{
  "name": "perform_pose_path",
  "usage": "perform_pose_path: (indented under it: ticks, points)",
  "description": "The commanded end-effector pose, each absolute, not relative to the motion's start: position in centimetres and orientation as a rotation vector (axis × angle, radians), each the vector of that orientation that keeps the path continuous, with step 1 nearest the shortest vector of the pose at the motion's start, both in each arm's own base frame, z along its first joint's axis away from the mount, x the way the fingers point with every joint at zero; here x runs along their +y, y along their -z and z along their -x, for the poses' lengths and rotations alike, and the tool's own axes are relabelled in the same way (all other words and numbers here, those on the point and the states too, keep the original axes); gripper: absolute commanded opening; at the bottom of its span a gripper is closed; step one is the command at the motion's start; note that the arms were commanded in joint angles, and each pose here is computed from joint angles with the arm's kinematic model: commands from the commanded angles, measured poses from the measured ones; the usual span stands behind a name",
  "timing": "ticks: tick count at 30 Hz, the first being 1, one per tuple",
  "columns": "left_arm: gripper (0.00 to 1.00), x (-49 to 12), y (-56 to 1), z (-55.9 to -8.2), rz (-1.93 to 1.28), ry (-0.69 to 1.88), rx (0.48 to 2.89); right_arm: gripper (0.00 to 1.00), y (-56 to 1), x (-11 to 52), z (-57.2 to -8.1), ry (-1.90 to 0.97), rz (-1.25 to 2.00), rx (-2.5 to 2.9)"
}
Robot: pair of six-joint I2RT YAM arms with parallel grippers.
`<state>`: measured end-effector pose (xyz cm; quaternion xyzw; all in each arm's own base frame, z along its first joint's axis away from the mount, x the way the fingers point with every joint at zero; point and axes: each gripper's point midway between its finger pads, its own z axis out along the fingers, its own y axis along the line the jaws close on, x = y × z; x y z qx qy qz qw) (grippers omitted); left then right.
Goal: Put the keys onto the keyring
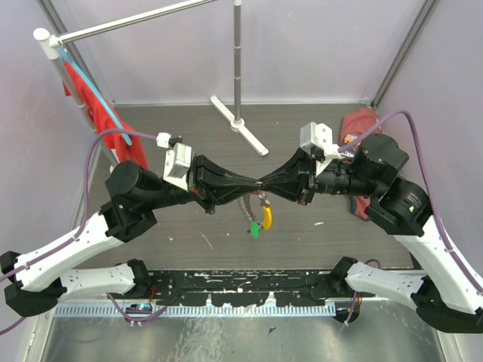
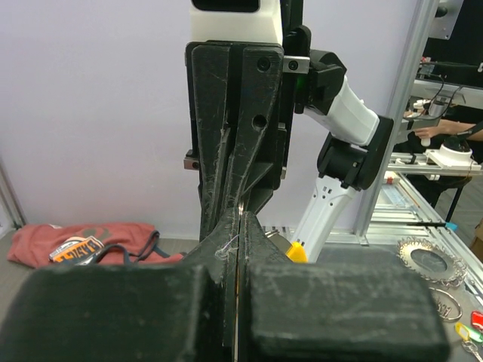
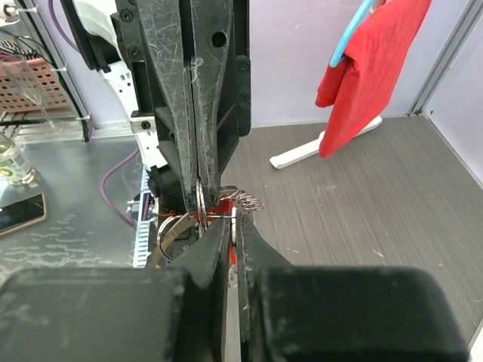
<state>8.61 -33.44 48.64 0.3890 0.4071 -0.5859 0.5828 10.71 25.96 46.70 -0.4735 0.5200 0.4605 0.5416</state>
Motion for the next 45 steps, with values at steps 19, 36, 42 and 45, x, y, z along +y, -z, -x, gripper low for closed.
perform_pose_path:
  ticks: [19,36,42,45]
  points:
    - [0.00,-32.8,-49.6,-8.5,-0.985,1.279,0.943,0.04,-48.7,24.3,-10.5,-1.004,1.092,1.179]
    - [0.00,-32.6,-48.8,-9.6,-1.000,1.192,0.996,0.31,-48.5,23.8,-11.4,-0.944,1.070,1.195]
    - [0.00,-31.9,-47.3,-11.6,-0.957,1.085,1.104,0.39,-48.7,23.1,-12.2,-0.874,1.035,1.196]
    - [0.00,-31.4,-46.0,-12.7,-0.934,1.017,1.182,0.44,-48.9,22.3,-13.1,-0.814,0.977,1.197]
